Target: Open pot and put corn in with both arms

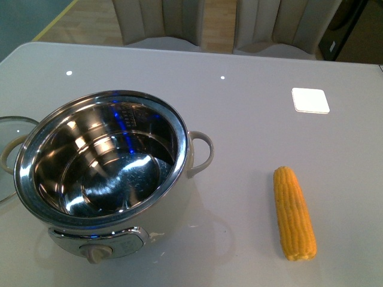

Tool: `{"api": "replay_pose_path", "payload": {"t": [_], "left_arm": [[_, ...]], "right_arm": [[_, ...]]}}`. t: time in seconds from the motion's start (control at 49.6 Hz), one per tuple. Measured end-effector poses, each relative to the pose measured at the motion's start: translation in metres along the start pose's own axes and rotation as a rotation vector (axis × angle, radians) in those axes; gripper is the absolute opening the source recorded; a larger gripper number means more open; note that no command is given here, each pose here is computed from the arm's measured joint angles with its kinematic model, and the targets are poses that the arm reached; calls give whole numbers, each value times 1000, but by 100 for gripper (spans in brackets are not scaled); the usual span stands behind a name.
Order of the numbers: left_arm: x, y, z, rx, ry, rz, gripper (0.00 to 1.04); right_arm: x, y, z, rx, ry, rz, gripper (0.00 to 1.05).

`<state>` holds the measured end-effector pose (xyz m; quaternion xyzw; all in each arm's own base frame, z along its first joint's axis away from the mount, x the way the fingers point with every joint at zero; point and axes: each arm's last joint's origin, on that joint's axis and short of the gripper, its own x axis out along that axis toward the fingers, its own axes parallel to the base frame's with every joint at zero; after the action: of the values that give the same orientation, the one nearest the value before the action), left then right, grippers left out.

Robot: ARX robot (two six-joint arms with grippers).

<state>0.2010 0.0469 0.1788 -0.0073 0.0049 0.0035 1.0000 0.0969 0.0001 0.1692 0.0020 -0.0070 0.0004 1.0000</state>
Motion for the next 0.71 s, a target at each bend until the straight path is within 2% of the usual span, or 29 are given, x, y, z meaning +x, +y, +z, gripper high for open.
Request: {"api": "replay_pose_path", "payload": {"t": [0.121, 0.242, 0.403, 0.625, 0.706], "left_arm": [[-14, -11, -4, 1, 2, 1, 19], [-24, -18, -6, -1, 5, 4, 3], [-39, -28, -18, 2, 10, -2, 3], [-54, -39, -16, 5, 3, 23, 3], [-59, -45, -16, 6, 2, -7, 3]], "right_arm": [[0, 0, 0, 0, 0, 0, 96], [0, 0, 0, 0, 0, 1, 96], [0, 0, 0, 0, 0, 0, 96], [0, 0, 0, 0, 0, 1, 96], [0, 0, 0, 0, 0, 1, 96]]}}
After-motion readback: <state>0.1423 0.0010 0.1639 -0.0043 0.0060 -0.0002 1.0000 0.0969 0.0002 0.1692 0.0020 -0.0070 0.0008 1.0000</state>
